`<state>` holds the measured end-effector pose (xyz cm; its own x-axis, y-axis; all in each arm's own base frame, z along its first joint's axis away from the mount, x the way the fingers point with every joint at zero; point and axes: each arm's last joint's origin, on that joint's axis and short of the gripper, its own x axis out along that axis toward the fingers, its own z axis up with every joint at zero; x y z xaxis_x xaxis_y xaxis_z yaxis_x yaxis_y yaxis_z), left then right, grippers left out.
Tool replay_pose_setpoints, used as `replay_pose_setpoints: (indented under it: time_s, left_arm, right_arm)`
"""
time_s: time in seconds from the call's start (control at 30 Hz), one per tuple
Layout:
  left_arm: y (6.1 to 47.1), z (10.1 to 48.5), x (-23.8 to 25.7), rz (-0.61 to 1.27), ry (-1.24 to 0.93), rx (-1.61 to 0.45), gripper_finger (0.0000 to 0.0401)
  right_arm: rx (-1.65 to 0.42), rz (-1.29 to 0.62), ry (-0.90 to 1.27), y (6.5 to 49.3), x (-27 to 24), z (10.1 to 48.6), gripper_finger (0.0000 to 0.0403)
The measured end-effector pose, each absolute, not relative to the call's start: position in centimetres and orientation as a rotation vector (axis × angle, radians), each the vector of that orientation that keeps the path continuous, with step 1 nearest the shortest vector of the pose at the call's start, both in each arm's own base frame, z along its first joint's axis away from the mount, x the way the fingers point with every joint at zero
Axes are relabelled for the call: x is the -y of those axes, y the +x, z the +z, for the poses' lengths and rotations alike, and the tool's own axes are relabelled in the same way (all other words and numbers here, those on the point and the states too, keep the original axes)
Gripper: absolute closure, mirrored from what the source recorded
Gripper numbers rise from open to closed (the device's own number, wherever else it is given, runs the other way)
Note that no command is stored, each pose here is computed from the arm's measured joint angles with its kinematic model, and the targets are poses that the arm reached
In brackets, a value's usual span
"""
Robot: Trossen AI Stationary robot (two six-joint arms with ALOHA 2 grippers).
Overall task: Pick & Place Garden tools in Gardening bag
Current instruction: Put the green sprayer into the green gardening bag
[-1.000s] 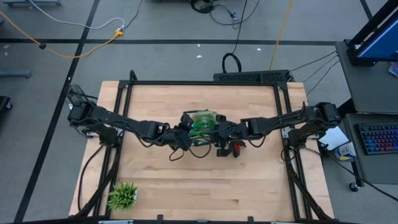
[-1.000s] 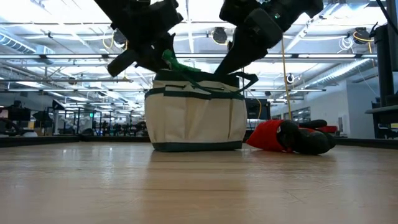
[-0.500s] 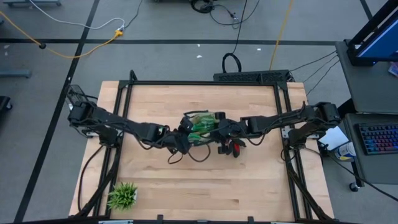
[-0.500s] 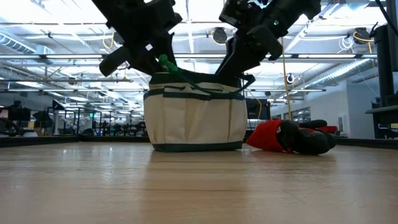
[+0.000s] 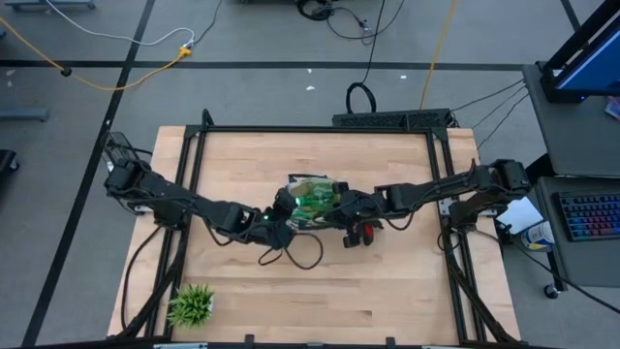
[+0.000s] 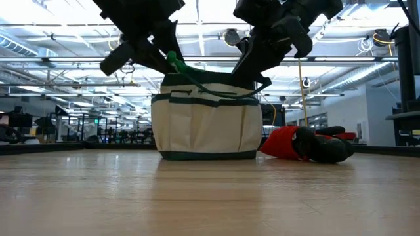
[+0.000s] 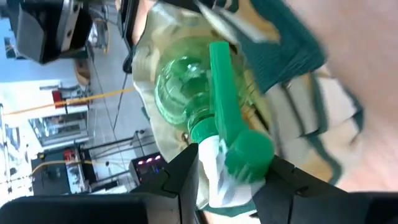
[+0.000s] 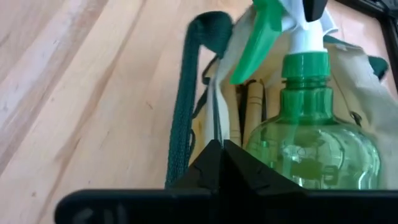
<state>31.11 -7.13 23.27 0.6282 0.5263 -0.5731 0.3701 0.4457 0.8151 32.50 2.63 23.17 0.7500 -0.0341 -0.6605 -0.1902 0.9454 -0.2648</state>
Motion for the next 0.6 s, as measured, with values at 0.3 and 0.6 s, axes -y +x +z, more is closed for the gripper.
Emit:
replay_pose_setpoints:
  time_s: [0.3,0.6]
  left_arm:
    - [30.6,23.1,8.5,0.034,1.168,-0.932,0.027]
    - [29.9,22.7,9.0,0.056,1.147,-0.977,0.0269]
  right_arm:
    - [-0.718,0.091,-0.336,32.5,-2.7,23.2,0.04]
    - [-0.717,0.09,-0.331,32.5,-2.8,23.2,0.0401]
